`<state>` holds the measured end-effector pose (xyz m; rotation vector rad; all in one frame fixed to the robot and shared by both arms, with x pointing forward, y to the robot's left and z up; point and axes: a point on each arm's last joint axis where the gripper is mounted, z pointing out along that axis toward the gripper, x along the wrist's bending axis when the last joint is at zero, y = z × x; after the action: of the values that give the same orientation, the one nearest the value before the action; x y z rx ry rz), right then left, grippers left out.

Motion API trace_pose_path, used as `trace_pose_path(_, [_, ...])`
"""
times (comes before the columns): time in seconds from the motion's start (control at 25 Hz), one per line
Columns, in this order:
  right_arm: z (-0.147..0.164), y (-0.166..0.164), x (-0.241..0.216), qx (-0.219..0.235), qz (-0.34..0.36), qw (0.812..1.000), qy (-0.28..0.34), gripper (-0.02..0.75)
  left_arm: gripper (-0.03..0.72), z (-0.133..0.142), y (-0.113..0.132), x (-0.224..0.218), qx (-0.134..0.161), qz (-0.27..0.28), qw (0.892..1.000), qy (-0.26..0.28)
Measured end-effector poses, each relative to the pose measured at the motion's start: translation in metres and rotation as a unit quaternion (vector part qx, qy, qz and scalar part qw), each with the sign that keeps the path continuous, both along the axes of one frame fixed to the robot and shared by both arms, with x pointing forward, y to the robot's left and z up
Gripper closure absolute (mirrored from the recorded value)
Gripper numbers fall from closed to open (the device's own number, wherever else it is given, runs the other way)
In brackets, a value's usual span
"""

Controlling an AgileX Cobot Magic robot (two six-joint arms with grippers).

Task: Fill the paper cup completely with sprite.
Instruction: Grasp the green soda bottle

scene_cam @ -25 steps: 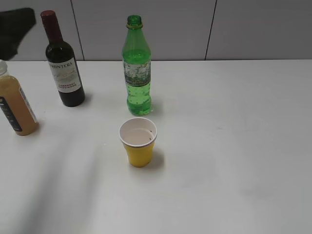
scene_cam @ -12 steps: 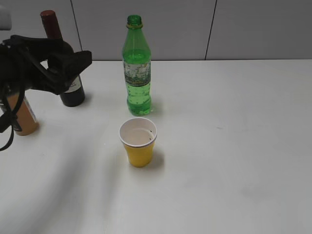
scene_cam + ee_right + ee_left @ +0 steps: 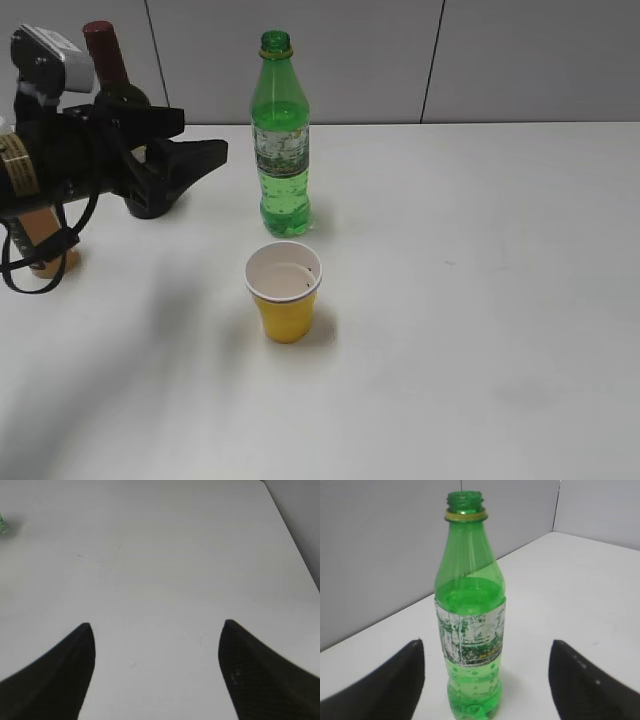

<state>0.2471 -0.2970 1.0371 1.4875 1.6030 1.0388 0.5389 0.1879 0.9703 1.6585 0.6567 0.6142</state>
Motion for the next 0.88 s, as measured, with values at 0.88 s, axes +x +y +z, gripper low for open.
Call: trace_pose_path(0.88, [0.000, 0.000, 0.000, 0.000, 0.000, 1.000, 0.000, 0.144, 0.050, -0.052, -0.021, 0.074, -0.010, -0.027, 1.000, 0.009])
